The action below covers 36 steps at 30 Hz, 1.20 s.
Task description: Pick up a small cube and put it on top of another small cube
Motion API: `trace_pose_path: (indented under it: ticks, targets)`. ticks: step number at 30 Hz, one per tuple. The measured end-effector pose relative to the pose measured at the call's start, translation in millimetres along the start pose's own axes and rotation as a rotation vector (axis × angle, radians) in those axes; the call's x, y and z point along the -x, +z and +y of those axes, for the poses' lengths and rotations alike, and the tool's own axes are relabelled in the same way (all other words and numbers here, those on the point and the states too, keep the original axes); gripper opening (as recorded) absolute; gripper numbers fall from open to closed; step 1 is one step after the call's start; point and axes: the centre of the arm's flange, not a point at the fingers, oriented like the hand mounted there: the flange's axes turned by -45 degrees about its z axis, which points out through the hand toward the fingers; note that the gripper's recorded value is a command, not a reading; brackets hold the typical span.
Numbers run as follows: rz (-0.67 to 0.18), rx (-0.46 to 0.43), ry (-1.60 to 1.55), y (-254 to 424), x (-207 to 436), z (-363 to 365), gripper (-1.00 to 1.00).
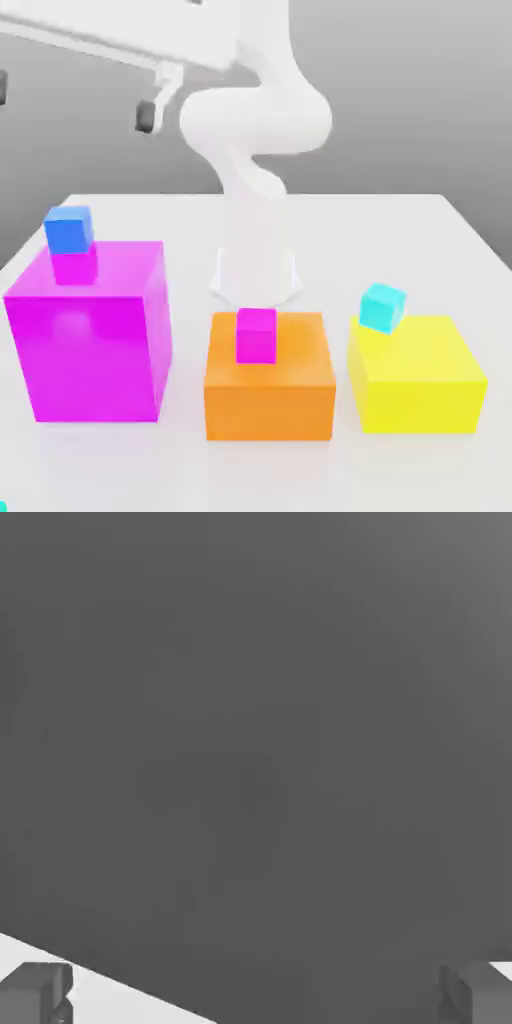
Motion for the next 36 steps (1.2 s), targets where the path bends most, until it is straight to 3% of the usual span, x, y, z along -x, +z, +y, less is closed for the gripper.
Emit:
trace_pose_path:
  ticks: [11, 18, 22, 23, 30, 36]
  targets:
    - [-0.168, -0.177, -0.33, 182, 77, 55, 0.0]
    - [-0.209, -0.337, -0.528, 295, 156, 63, 0.0]
    - [-0.21, -0.363, -0.556, 357, 183, 49, 0.0]
    - [-0.21, -0.364, -0.557, 367, 187, 46, -1.0]
    - [-0.211, -0.367, -0.557, 366, 187, 46, -1.0]
    - [-0.224, -0.359, -0.517, 292, 155, 46, -1.0]
